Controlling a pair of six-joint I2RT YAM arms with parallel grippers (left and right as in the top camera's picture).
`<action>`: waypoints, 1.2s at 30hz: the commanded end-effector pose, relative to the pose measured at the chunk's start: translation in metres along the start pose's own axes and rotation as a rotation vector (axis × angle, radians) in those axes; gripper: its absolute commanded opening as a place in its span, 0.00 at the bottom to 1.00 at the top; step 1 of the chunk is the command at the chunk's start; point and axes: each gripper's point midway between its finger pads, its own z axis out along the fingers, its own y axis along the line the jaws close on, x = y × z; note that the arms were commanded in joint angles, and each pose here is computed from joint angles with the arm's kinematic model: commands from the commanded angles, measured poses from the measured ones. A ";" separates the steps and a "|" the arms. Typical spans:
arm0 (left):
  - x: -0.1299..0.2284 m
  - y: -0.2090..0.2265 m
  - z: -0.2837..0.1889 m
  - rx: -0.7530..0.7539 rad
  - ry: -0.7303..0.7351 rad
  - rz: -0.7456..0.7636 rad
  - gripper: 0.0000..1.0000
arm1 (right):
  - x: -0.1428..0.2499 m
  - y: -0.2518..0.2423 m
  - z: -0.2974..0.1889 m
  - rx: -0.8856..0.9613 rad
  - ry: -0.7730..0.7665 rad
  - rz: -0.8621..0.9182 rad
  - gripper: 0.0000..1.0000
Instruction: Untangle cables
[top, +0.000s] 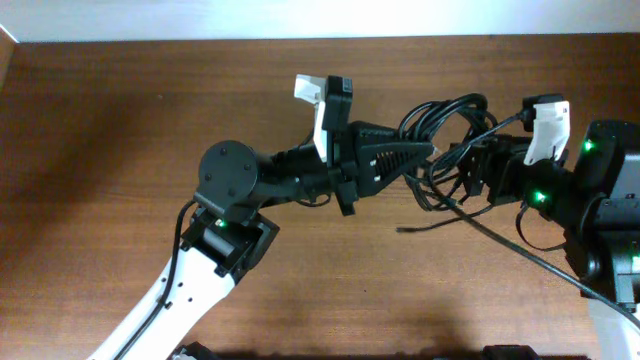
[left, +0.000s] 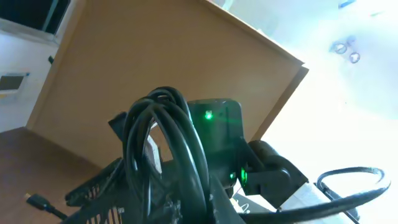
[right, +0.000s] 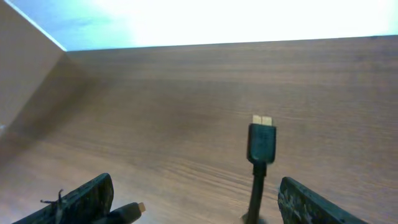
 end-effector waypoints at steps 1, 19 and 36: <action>-0.026 -0.013 -0.008 0.021 -0.064 0.045 0.00 | 0.000 -0.018 0.001 0.098 0.001 0.003 0.83; -0.083 0.011 -0.057 -0.074 -0.213 0.076 0.00 | 0.014 -0.032 -0.001 0.177 0.051 0.021 0.83; -0.095 0.024 -0.073 -0.125 -0.245 0.041 0.00 | 0.023 -0.040 -0.004 0.229 0.086 0.032 0.84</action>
